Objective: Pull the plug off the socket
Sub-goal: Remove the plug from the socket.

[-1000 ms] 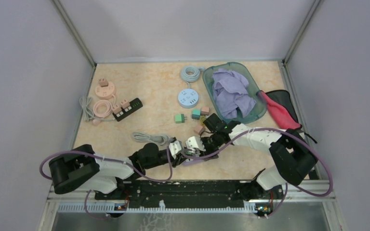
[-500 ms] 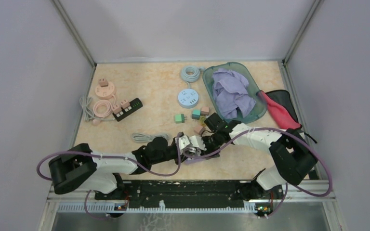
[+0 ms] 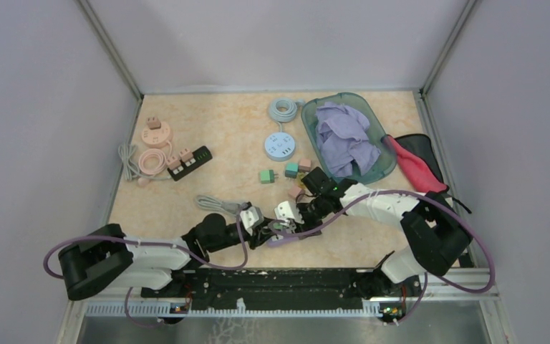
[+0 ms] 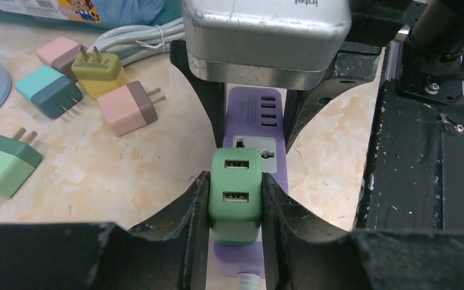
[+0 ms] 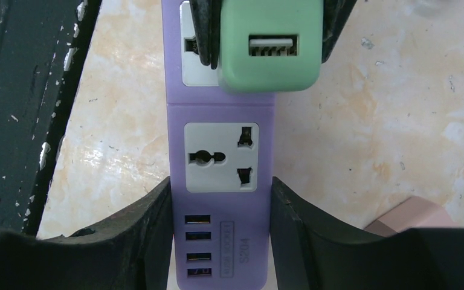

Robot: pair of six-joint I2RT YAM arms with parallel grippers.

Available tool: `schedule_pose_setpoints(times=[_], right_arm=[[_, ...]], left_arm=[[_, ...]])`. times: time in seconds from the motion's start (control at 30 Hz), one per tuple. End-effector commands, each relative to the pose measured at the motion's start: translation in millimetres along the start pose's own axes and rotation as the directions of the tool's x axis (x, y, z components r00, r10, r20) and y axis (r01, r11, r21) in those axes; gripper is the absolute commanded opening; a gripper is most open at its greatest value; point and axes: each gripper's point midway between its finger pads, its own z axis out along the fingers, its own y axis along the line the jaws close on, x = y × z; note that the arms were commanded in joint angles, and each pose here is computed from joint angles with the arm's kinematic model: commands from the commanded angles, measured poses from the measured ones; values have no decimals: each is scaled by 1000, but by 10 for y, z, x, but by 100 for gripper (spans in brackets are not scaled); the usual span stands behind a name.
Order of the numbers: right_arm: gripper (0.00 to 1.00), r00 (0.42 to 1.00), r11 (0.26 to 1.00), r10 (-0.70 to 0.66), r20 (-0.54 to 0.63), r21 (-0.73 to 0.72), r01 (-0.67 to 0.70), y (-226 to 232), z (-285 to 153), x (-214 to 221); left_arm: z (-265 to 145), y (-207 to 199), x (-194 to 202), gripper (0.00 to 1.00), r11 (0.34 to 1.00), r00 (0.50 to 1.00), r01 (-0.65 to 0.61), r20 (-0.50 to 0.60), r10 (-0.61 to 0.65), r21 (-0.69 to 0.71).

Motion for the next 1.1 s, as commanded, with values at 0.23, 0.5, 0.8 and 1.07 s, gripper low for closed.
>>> schedule_pose_setpoints(times=[0.23, 0.5, 0.8, 1.07], right_arm=[[0, 1000, 997, -18, 19, 76, 17, -243, -92, -110], [0, 1000, 996, -16, 22, 83, 14, -259, -106, -104], [0, 1000, 995, -10, 25, 96, 7, -290, -143, -91], [0, 999, 996, -29, -17, 78, 31, -247, -137, 33]], left_arm=[[227, -71, -202, 0, 980, 982, -190, 25, 189, 57], [395, 44, -310, 0, 999, 999, -5, -32, 6, 33], [211, 40, -393, 0, 985, 992, 102, 58, -110, 136], [243, -9, -248, 44, 988, 997, 70, 35, -75, 139]])
